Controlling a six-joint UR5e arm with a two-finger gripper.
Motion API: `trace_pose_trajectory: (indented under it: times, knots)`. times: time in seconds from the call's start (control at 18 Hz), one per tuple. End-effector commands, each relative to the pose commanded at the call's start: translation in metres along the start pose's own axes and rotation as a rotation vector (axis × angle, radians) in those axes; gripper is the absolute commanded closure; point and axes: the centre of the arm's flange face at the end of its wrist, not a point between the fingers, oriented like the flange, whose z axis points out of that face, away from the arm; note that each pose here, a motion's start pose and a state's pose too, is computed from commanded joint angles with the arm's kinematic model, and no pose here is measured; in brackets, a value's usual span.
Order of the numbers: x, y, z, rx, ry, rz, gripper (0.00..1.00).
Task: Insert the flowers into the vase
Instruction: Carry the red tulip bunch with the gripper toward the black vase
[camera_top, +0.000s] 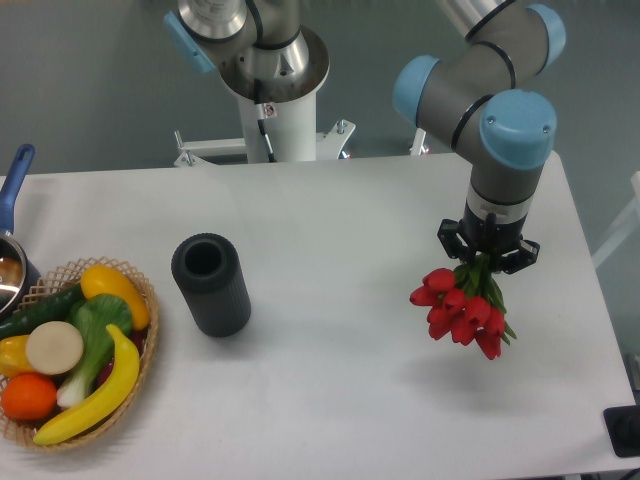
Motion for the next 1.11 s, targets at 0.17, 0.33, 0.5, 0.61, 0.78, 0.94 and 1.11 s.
trace_pose_trajectory:
  times: [0.17, 0.33, 0.5, 0.61, 0.78, 0.94, 1.11]
  knots:
    - [0.001, 0.000, 0.001, 0.001, 0.001, 0.002, 1.00]
    - [0.000, -0.001, -0.002, 0.026, 0.001, -0.003, 1.00]
    - [0.003, -0.007, -0.011, 0.108, 0.019, -0.009, 1.00]
    - [0.007, -0.014, -0.026, 0.187, 0.015, -0.005, 1.00]
    - [0.015, -0.022, -0.056, 0.314, 0.005, 0.007, 1.00]
    - [0.030, -0.037, -0.087, 0.450, 0.023, -0.028, 1.00]
    - [0.056, -0.071, -0.101, 0.555, 0.044, -0.029, 1.00]
